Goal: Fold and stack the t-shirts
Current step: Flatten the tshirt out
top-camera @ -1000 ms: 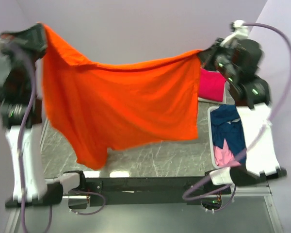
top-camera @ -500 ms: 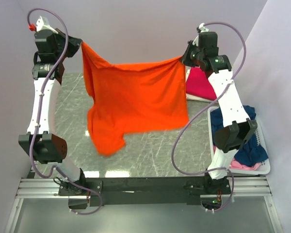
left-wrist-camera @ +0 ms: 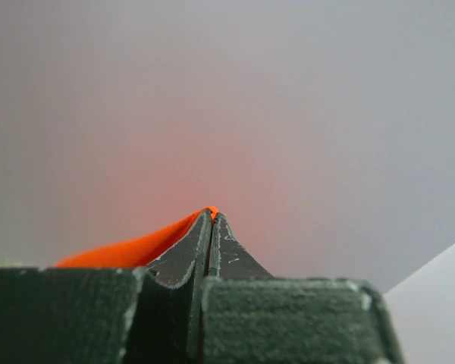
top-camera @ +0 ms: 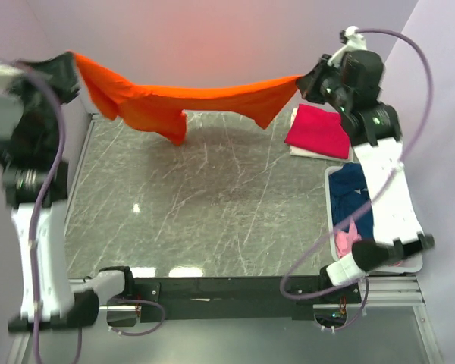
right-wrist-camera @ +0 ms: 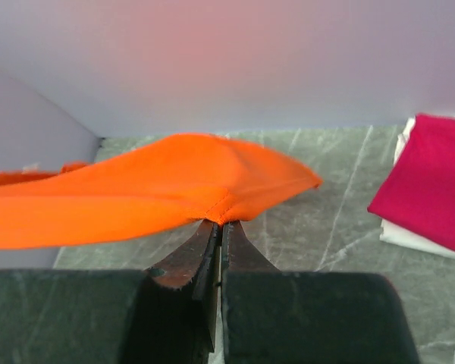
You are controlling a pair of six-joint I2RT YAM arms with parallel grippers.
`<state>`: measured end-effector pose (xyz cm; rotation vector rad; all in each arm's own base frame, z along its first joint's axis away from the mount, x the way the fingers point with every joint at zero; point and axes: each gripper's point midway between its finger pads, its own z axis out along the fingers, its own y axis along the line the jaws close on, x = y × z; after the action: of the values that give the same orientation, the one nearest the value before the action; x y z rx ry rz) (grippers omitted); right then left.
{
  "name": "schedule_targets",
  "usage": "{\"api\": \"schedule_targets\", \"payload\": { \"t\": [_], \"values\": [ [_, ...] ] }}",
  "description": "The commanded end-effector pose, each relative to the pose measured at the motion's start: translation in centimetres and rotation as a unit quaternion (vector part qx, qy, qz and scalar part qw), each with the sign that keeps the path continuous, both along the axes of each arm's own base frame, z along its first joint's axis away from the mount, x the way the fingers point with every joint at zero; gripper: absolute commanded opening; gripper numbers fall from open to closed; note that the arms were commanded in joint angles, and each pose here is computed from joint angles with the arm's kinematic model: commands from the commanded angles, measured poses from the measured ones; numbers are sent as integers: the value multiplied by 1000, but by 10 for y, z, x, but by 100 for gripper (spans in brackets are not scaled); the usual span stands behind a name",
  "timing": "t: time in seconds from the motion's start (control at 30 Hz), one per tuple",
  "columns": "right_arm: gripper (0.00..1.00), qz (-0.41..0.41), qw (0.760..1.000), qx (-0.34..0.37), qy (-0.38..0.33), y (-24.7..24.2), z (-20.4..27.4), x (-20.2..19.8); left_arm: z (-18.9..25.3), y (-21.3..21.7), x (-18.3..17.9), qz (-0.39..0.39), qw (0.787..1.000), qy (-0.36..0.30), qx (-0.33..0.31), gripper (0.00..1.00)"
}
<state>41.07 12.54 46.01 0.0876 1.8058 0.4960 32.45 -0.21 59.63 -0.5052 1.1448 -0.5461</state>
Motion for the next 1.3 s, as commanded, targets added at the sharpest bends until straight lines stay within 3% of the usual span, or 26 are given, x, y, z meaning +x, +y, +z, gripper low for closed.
{"api": "schedule_targets", "payload": {
  "t": [0.0,0.3,0.47,0.57,0.67,0.77,0.8,0.87,0.93,0.97,1.0,1.03,1.1,1.17,1.23,1.27],
  "values": [
    [0,-1,995,10,-95,-7,58,-45,40,19,-65,65,994,-88,10,0],
    [0,-30,986,6,-162,-35,82,-127,50,35,-145,128,983,-128,24,0],
    [0,-44,984,8,-174,-45,89,-141,60,26,-140,113,984,-125,59,0],
    [0,-57,987,6,-149,-43,73,-123,54,21,-112,94,988,-108,63,0],
    [0,-69,992,-7,-107,-39,37,-91,30,9,-58,46,995,-65,62,0],
    [0,-77,995,-15,-61,-34,-8,-52,-20,-6,20,-10,998,8,64,0],
    [0,-82,995,-12,-48,-35,-23,-38,-58,-9,63,-29,996,60,56,0],
    [0,-94,995,-24,-5,-38,-65,-3,-103,-17,105,-61,990,114,60,0],
    [0,-99,993,-41,51,-37,-120,38,-177,-17,164,-78,974,204,55,0],
    [0,-103,991,-50,71,-41,-140,53,-201,-19,182,-83,968,231,54,4],
    [0,-104,989,-54,86,-41,-152,68,-252,-19,214,-91,953,288,40,11],
    [0,-96,983,-66,143,-37,-205,93,-276,-18,229,-90,944,314,34,31],
    [27,-77,970,-69,220,-30,-253,122,-318,-27,264,-106,929,354,30,52],
    [53,-74,959,-79,261,-29,-275,131,-336,-39,272,-109,920,374,39,61],
    [62,-55,963,-70,256,-19,-275,142,-339,-59,273,-123,916,378,52,74],
    [68,-52,965,-65,248,-17,-274,145,-340,-69,269,-130,914,381,53,74]
  ]
}}
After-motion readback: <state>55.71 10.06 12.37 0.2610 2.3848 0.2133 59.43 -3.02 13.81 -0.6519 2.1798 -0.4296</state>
